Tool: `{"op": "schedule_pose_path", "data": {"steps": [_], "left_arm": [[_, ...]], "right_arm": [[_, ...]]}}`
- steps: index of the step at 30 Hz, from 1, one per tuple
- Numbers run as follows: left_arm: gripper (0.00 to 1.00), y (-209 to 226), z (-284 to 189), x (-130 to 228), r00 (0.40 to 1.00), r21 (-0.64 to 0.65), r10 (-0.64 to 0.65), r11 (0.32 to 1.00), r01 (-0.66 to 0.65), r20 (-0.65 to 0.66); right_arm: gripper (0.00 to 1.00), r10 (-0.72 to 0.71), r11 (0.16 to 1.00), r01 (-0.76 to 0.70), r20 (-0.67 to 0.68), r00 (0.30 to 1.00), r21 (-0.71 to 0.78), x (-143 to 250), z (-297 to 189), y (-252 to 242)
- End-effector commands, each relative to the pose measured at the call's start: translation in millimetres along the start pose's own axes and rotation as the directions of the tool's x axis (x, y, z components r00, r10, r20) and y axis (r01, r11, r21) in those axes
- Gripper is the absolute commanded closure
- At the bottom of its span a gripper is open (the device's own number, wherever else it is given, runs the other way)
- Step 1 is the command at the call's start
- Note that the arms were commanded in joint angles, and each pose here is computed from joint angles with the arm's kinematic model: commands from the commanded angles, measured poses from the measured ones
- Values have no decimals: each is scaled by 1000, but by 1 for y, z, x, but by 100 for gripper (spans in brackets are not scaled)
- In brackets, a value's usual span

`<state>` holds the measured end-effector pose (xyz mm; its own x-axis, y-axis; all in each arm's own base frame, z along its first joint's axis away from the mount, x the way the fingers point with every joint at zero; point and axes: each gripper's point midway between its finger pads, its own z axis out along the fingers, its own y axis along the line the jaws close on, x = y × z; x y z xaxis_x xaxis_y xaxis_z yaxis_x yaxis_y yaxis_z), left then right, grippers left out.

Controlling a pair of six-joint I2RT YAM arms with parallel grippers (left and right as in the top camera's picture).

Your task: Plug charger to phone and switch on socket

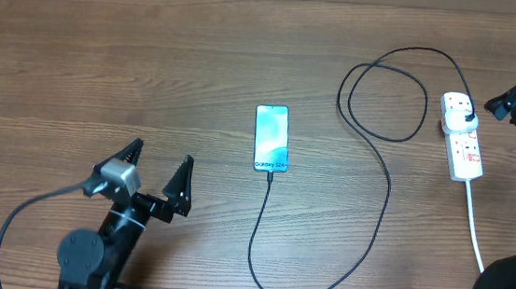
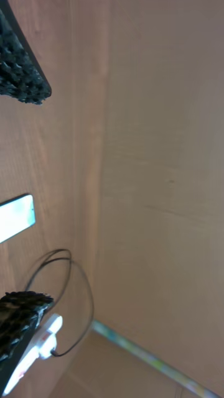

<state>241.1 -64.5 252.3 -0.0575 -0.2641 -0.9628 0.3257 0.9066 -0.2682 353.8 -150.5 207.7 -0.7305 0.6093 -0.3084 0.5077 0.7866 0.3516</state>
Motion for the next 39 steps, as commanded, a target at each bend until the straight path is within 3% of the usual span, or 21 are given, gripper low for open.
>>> {"op": "schedule_pose_path", "data": {"steps": [1, 7, 15, 17, 18, 30, 39], "left_arm": [[0, 9, -8, 3, 995, -25, 42, 999, -40, 87], [0, 31, -15, 14, 985, -111, 55, 993, -37, 161], [0, 72, -16, 50, 996, -289, 4, 957, 22, 91], [0, 80, -18, 69, 1000, -327, -17, 945, 23, 21], [0, 79, -17, 78, 997, -316, 54, 946, -66, -47], [0, 78, -17, 79, 964, -298, 240, 918, -263, -111], [0, 79, -17, 77, 973, -305, 212, 924, -231, -94]], "right_arm": [[0, -10, 1000, 10, 30, 1000, -3, -5, -8, 5], [0, -10, 1000, 10, 30, 1000, -3, -5, -8, 5], [0, -10, 1000, 10, 30, 1000, -3, -5, -8, 5], [0, -10, 1000, 10, 30, 1000, -3, -5, -8, 5], [0, -10, 1000, 10, 30, 1000, -3, -5, -8, 5], [0, -10, 1000, 10, 30, 1000, -3, -5, -8, 5], [0, -10, 1000, 10, 30, 1000, -3, -5, -8, 5]]}}
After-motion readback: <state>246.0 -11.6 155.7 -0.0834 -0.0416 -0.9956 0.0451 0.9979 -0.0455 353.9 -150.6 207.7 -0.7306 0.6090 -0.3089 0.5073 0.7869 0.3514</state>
